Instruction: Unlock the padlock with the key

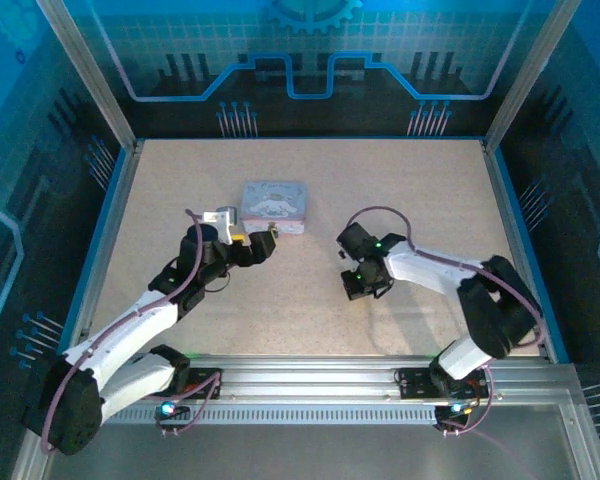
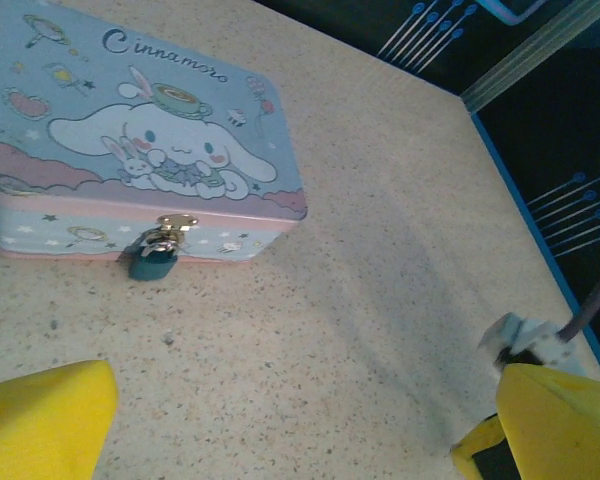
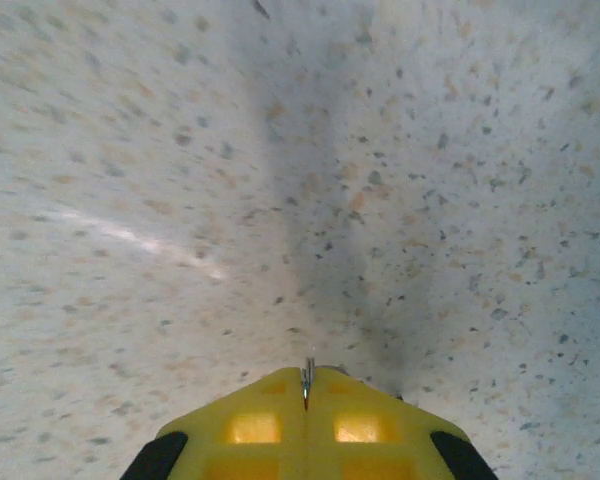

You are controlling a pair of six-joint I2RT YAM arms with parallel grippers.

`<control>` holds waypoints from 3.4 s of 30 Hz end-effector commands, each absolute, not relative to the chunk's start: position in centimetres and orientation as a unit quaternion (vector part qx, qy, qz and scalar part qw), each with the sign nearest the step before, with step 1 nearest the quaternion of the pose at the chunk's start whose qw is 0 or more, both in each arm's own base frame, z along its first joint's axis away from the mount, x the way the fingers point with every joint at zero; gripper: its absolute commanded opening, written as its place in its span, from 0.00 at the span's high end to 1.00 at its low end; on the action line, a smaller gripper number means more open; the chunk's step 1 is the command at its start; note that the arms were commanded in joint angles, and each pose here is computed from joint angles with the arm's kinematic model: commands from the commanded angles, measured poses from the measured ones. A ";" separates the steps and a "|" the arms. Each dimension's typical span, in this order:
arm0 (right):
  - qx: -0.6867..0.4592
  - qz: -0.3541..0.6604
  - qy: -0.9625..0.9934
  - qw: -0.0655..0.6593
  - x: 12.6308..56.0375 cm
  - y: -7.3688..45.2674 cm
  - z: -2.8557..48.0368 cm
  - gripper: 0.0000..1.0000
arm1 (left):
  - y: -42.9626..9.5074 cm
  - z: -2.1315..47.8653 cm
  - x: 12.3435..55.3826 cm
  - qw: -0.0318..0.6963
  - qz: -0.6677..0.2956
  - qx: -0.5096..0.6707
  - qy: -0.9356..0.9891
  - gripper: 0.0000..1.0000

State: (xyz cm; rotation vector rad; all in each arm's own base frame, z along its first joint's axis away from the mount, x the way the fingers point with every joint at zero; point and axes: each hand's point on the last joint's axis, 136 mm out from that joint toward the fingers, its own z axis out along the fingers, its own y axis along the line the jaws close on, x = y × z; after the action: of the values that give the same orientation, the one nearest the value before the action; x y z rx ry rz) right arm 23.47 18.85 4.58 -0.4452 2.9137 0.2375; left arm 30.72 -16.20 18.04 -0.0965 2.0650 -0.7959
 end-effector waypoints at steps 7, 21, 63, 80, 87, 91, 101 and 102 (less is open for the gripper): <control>-0.023 0.388 0.884 0.259 28.1 26.0 19.0 1.00 | -19.9 22.1 29.7 0.516 -0.383 0.083 0.762 0.02; 0.117 0.608 0.731 0.287 29.9 27.4 31.0 1.00 | -26.8 25.6 28.6 0.578 -0.430 0.218 0.658 0.30; 0.116 0.630 0.740 0.207 28.2 29.2 30.0 1.00 | -28.5 28.9 29.5 0.656 -0.399 0.282 0.576 0.94; 0.113 0.630 0.742 0.201 28.3 29.8 29.7 1.00 | -28.6 28.7 29.7 0.656 -0.396 0.284 0.577 0.86; 0.112 0.631 0.742 0.200 28.2 29.8 29.6 1.00 | -28.5 28.5 29.8 0.658 -0.390 0.282 0.579 1.00; 0.101 0.625 0.746 0.206 28.1 29.5 29.4 1.00 | -28.4 27.9 29.8 0.653 -0.381 0.286 0.589 1.00; -0.054 0.533 0.797 0.279 26.7 26.0 27.3 0.51 | -27.3 24.2 26.9 0.516 -0.320 0.371 0.702 1.00; -0.072 0.521 0.798 0.293 26.6 25.5 27.2 0.48 | -27.0 23.8 26.6 0.502 -0.312 0.380 0.712 1.00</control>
State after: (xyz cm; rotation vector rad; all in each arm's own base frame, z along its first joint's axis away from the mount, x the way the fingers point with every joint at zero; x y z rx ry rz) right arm 27.86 26.74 27.09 0.0384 2.1476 1.5014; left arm 28.59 -27.61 25.79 0.7741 1.5847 -0.7960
